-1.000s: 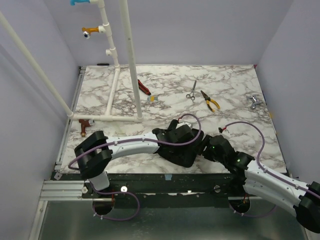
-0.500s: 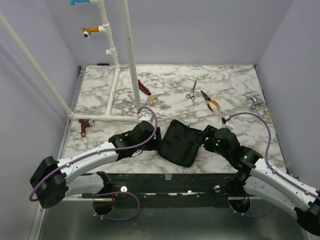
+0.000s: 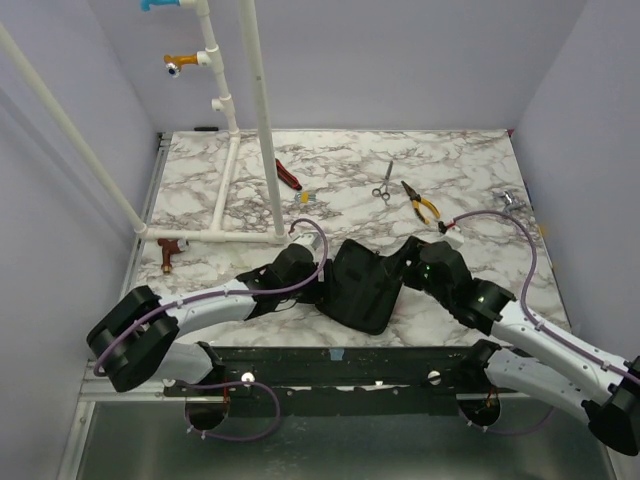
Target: Sort the hair-cutting tools
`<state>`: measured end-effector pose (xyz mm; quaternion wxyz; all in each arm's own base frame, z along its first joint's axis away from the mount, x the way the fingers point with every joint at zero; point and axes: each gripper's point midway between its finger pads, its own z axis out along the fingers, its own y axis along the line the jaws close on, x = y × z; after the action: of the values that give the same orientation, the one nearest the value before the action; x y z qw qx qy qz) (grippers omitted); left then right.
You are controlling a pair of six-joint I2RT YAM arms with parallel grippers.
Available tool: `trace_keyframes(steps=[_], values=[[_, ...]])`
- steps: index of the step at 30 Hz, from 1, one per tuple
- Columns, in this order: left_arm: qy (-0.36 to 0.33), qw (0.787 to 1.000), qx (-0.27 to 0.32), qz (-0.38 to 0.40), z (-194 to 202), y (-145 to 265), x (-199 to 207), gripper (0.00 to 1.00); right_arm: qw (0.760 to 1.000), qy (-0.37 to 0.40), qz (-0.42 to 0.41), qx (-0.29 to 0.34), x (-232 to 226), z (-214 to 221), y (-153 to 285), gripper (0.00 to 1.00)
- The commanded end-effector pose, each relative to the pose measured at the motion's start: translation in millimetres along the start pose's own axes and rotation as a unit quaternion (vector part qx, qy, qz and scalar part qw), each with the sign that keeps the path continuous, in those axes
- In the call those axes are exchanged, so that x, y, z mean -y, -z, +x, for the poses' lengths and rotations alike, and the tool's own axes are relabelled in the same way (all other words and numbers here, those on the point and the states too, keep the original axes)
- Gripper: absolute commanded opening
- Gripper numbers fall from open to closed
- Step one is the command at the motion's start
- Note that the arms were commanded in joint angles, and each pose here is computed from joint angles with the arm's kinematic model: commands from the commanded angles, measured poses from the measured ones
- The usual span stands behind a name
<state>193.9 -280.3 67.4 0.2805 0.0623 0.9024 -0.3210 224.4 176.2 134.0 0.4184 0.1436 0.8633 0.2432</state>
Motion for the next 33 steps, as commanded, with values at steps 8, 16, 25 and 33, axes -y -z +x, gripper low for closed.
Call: trace_keyframes(steps=[8,16,25,33], values=[[0.004,0.996,-0.011,0.090,8,-8,29,0.68,0.991,-0.014,0.087,0.103,-12,-98,-63,0.68],[-0.008,0.992,0.002,0.123,10,2,40,0.65,0.979,0.052,0.174,0.090,-1,-141,-167,0.58],[-0.018,0.995,0.024,0.098,5,7,31,0.66,0.971,0.077,0.221,0.050,20,-159,-267,0.53],[-0.022,0.996,0.031,0.086,1,9,28,0.65,0.961,0.094,0.258,0.035,47,-163,-302,0.51]])
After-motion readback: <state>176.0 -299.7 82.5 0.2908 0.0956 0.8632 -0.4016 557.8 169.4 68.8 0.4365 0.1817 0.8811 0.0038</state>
